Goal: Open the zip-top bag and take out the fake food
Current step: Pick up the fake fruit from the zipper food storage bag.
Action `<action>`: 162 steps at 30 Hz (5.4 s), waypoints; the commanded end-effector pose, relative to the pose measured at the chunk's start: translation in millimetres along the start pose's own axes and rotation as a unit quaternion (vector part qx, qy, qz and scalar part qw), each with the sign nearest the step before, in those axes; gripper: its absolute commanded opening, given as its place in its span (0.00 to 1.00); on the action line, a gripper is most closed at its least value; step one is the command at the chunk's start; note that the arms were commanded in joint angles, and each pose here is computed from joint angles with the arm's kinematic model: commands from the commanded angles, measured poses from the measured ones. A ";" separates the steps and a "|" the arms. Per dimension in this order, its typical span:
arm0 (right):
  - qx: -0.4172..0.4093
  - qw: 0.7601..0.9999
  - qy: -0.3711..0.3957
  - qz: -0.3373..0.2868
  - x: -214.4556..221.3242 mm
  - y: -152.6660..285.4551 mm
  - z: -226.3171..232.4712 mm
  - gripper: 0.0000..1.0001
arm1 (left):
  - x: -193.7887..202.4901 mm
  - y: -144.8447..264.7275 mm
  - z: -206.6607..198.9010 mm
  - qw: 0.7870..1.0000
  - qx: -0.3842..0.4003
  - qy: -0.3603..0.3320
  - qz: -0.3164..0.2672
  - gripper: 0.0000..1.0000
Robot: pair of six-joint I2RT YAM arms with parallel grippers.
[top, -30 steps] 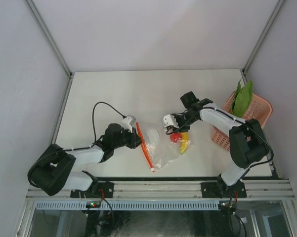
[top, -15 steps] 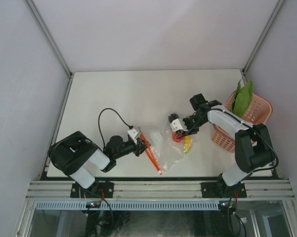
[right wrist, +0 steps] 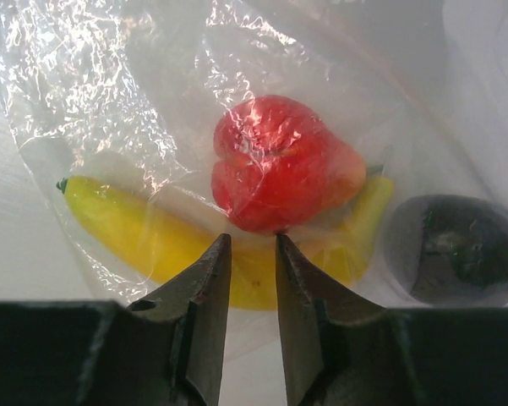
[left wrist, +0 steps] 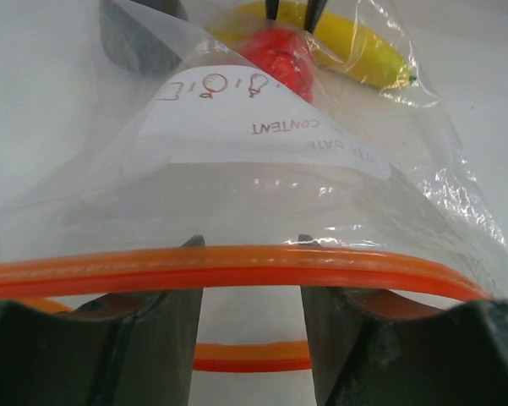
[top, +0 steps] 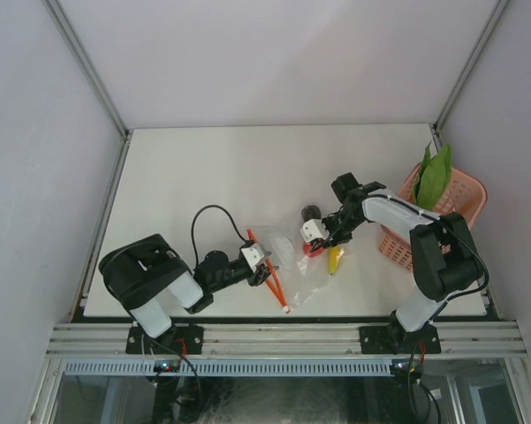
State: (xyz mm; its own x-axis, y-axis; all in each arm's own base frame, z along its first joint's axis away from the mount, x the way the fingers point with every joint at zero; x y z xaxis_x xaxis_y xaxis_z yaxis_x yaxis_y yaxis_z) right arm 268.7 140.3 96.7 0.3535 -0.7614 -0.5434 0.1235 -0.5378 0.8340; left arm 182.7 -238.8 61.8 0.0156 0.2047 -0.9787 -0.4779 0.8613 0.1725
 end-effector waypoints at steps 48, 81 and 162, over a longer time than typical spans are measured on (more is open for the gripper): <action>0.019 0.992 -0.119 -0.048 -40.9 -14.0 -35.2 0.17 | -10.1 -59.9 6.3 0.989 -0.044 -0.137 -0.019 0.69; -0.089 0.966 -0.235 -0.055 -73.3 -37.6 -36.7 0.13 | -17.3 -88.3 13.2 0.990 -0.066 -0.121 -0.035 0.81; 0.009 0.928 -0.170 -0.331 -157.9 90.5 -17.8 0.23 | -170.8 87.1 12.9 0.802 0.012 0.544 -0.245 0.25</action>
State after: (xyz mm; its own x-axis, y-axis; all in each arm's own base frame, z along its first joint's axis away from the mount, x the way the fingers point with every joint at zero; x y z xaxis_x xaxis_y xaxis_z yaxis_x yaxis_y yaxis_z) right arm 250.1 212.0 235.9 -0.1133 -0.4703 -0.8752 0.1300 -0.8803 0.4562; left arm 151.7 -189.1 198.7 -0.6039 -0.6198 -0.5011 -0.6851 0.7250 -0.0711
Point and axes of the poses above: each gripper's point midway between its finger pads, its own y axis back along the fingers, its own z axis along the line the jaws close on, x = y × z, the point moved 6 cm from there along y, back along the fingers, and after that the axes turned 5 degrees about -y, right-handed, at the moved point
